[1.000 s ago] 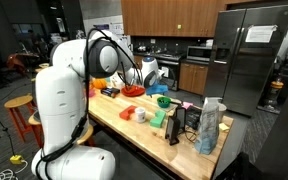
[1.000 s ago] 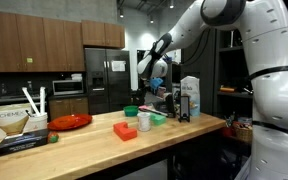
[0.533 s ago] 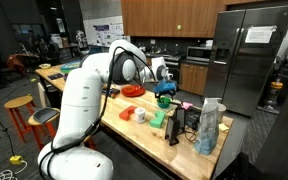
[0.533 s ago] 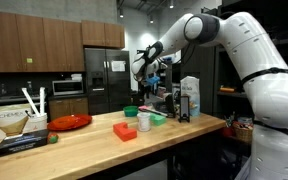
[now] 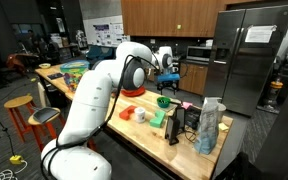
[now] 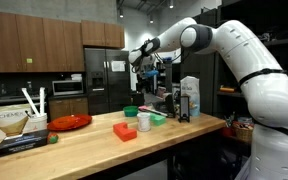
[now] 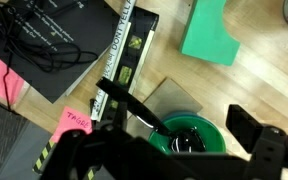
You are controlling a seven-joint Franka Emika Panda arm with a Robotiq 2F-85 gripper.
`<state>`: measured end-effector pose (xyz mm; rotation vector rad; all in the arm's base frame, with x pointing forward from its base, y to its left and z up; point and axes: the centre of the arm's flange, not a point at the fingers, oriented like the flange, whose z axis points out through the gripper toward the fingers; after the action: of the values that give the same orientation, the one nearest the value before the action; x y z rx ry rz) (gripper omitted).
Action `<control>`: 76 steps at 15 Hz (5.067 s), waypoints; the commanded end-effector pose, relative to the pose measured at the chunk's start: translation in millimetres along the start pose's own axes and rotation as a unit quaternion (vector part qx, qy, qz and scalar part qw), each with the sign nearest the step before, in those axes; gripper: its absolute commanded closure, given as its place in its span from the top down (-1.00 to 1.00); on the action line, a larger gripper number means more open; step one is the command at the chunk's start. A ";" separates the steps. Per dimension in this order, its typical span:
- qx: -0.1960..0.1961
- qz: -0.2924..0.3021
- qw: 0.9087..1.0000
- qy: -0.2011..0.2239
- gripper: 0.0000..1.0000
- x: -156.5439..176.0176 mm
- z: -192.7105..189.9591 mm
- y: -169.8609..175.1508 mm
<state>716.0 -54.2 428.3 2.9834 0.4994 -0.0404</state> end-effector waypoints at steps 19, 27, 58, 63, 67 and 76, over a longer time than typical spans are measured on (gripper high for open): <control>0.146 0.018 0.989 -0.014 1.00 -251.4 70.2 -44.6; 0.172 -0.030 0.978 0.117 1.00 -368.3 93.3 -72.6; 0.032 -0.075 0.985 0.153 1.00 -221.4 116.2 -137.7; -0.033 -0.087 0.982 0.166 1.00 -239.5 129.8 -116.8; -0.066 -0.087 0.977 0.181 1.00 -246.5 128.6 -102.4; 0.011 0.011 0.981 0.191 1.00 -241.3 140.2 -111.7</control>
<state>450.5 -47.0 292.9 2.9564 0.5647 0.5262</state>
